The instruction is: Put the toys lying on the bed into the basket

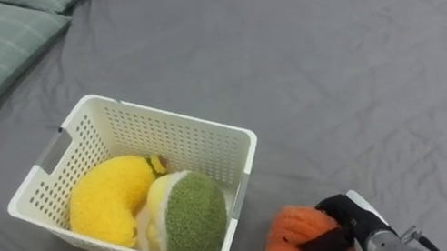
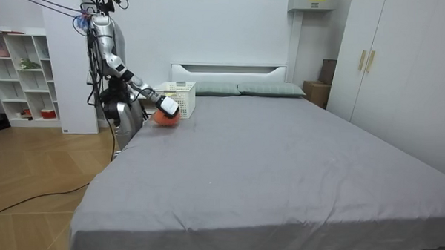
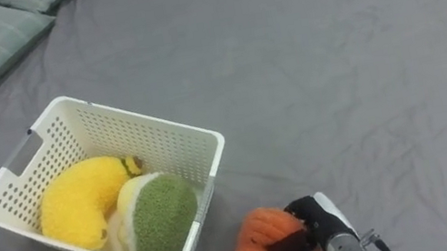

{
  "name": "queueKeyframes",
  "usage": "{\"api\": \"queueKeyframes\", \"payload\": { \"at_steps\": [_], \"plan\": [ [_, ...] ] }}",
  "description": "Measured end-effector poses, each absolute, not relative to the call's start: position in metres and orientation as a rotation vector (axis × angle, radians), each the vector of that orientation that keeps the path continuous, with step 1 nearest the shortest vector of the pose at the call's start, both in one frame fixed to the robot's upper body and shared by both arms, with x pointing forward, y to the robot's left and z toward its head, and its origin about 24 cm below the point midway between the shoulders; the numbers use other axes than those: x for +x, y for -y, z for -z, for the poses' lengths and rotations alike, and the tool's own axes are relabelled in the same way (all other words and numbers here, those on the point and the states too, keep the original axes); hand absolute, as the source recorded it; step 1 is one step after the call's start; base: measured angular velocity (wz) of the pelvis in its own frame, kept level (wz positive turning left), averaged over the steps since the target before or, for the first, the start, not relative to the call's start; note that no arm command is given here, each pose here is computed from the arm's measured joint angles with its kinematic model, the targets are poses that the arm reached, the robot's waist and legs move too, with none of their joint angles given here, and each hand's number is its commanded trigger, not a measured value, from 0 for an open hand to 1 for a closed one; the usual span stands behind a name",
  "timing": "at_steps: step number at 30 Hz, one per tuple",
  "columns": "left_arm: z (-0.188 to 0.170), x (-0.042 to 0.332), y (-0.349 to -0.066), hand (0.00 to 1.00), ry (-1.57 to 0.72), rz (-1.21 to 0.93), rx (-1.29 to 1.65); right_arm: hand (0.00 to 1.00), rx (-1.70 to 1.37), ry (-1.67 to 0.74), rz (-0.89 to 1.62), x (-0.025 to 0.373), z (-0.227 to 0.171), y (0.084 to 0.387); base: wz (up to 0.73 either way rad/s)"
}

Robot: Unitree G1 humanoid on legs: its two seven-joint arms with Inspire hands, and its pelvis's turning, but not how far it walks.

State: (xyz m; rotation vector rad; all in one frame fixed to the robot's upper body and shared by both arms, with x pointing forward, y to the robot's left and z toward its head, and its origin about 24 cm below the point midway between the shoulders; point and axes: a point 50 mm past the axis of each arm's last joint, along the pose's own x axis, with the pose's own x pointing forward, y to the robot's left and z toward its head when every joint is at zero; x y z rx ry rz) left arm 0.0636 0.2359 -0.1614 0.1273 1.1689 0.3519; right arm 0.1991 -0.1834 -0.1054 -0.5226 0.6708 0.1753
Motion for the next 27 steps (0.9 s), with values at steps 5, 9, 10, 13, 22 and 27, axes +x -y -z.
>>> {"api": "queueKeyframes", "payload": {
  "at_steps": [5,9,10,13,22,27],
  "plan": [
    [0.161,0.06,-0.237,0.0,-1.173,-0.371,0.125,1.0,-0.509,-0.575,-0.125,0.214,0.088,0.187,0.0],
    [0.162,0.053,-0.238,0.0,-1.186,-0.403,0.099,1.0,-0.516,-0.386,-0.055,0.237,0.049,0.193,-0.02],
    [0.162,0.052,-0.239,0.0,-1.187,-0.405,0.101,1.0,-0.523,-0.349,-0.042,0.24,0.042,0.195,-0.04],
    [0.161,0.053,-0.24,0.0,-1.181,-0.409,0.102,1.0,-0.537,-0.29,-0.035,0.246,0.029,0.196,-0.01],
    [0.161,0.053,-0.241,0.0,-1.18,-0.418,0.099,1.0,-0.534,-0.25,-0.007,0.249,0.019,0.202,0.0],
    [0.162,0.052,-0.241,0.0,-1.188,-0.416,0.098,1.0,-0.522,-0.15,-0.006,0.257,-0.002,0.196,-0.02]
  ]
}}
